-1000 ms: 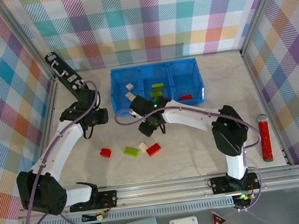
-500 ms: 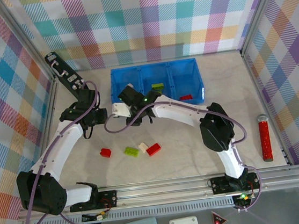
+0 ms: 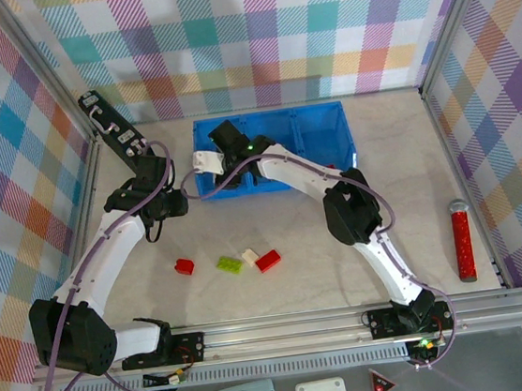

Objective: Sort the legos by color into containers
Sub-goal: Place the lego in the container.

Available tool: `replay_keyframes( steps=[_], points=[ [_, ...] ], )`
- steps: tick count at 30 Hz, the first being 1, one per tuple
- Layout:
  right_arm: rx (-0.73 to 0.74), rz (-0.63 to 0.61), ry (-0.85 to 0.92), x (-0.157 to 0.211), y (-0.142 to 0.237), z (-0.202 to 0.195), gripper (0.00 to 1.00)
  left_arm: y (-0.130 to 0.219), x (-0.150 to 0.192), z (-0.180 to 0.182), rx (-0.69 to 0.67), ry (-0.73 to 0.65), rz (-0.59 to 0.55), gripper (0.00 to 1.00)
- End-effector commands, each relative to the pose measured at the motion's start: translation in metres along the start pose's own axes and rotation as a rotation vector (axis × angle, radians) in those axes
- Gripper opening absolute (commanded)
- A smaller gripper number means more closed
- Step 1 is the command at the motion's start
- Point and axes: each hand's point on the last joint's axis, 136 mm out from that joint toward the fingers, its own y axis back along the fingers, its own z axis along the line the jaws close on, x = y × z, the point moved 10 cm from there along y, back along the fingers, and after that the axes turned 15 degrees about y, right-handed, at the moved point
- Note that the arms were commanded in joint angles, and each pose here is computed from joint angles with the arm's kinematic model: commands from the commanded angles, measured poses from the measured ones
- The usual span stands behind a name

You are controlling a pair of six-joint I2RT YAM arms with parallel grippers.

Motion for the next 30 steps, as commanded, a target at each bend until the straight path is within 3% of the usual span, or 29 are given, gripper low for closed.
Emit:
replay_keyframes(
  steps=[1, 13, 21, 30],
  points=[
    [-0.003, -0.046, 0.01, -0.004, -0.009, -0.008, 0.58, -0.001, -0.003, 0.003, 0.008, 0.015, -0.009, 0.5],
    [0.002, -0.048, -0.016, 0.0, -0.045, -0.008, 0.65, -0.002, -0.002, 0.002, 0.022, 0.017, 0.001, 0.5],
    [0.016, -0.076, -0.066, -0.006, -0.028, -0.016, 0.76, -0.004, -0.002, 0.001, 0.019, 0.015, 0.007, 0.5],
    [0.027, -0.089, -0.093, -0.014, -0.001, -0.022, 0.76, -0.003, -0.001, 0.002, 0.017, 0.015, 0.003, 0.5]
  ],
)
